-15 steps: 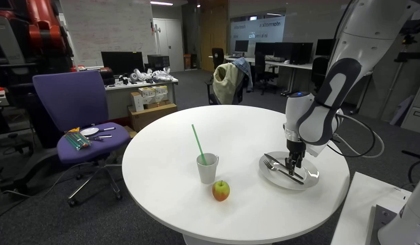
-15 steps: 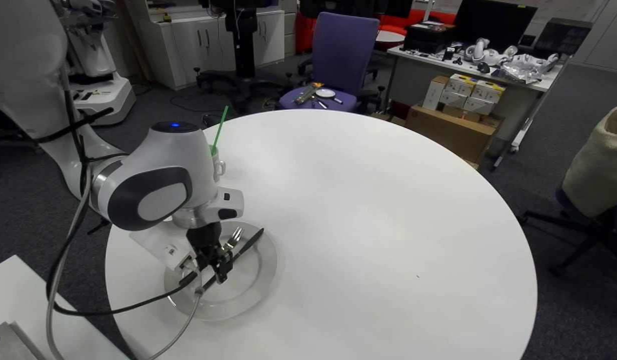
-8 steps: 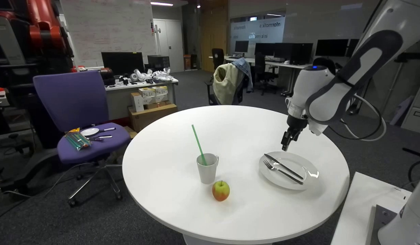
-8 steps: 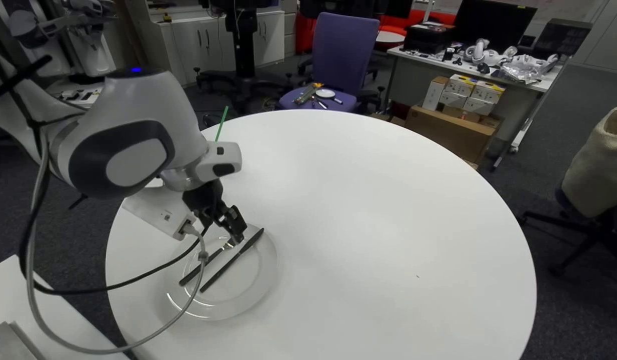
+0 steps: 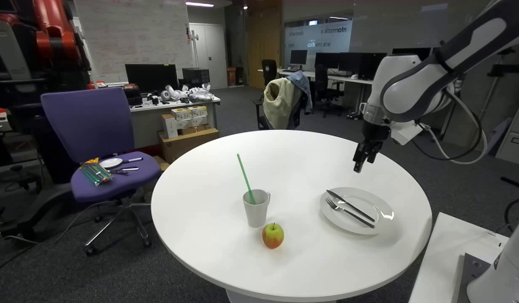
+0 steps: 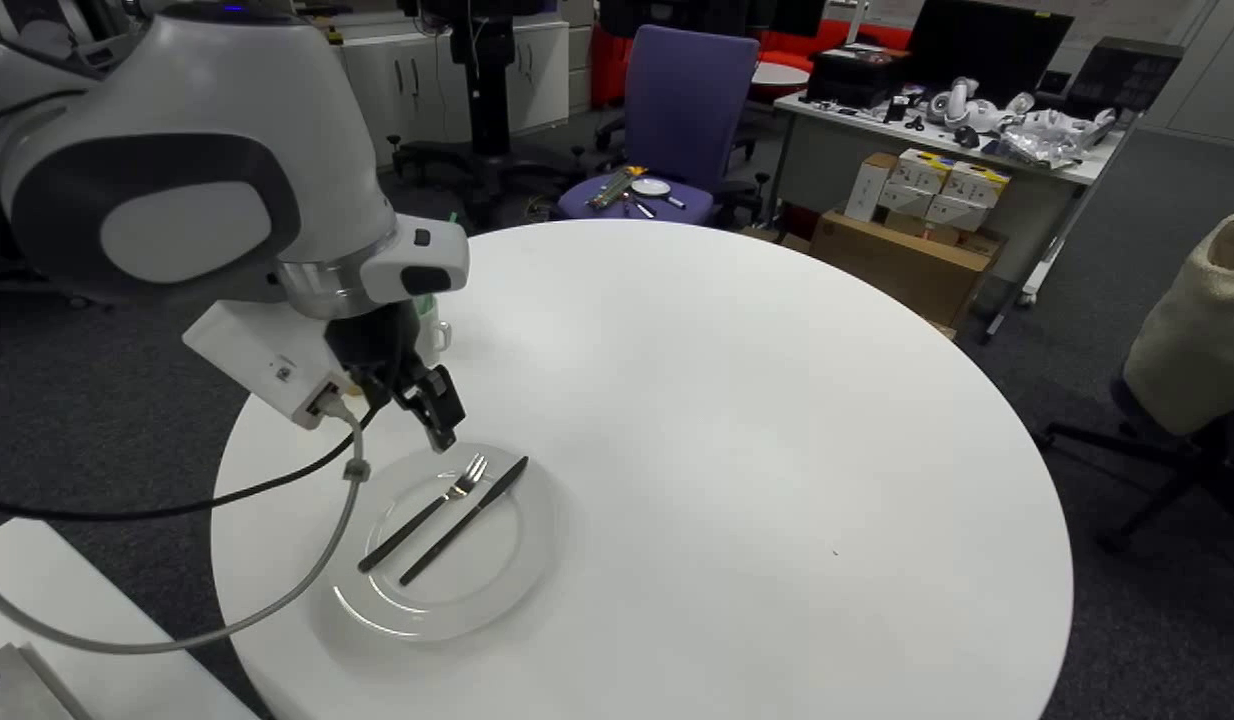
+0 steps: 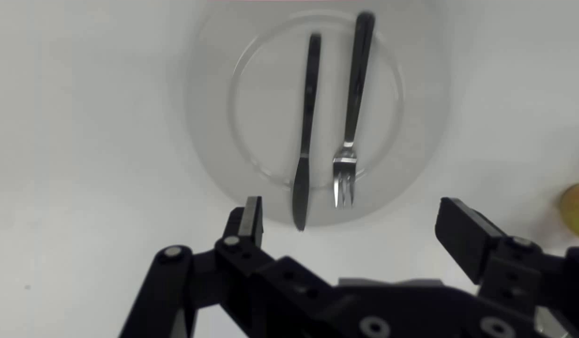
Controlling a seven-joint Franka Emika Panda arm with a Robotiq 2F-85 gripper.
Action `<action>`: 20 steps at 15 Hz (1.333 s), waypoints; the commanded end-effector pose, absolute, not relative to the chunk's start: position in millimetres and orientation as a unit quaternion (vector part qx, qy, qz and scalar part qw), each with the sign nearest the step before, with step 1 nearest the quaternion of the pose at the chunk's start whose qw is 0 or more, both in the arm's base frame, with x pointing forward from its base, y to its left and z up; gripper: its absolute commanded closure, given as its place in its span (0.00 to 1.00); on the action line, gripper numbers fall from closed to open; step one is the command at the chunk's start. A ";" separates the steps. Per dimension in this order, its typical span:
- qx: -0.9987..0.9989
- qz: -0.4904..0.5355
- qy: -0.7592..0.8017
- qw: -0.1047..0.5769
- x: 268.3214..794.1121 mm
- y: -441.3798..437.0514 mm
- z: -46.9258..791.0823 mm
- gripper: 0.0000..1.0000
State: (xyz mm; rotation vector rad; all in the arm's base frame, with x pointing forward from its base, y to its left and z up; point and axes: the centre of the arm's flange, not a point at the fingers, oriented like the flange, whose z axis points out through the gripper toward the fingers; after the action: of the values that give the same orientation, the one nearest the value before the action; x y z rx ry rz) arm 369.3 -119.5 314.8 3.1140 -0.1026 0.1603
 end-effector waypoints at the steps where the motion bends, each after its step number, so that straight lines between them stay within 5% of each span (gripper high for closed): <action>1: 0.997 -0.046 -0.065 -0.021 353.8 -132.9 360.0 0.00; 5: 0.984 -0.140 -0.109 -0.027 347.4 -156.9 370.6 0.00; 20: 0.986 -0.131 -0.103 -0.030 347.2 -155.5 346.5 0.00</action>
State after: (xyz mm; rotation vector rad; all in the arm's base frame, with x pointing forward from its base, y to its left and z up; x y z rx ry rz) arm 347.2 -155.5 346.5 3.1560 -0.3292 -0.4197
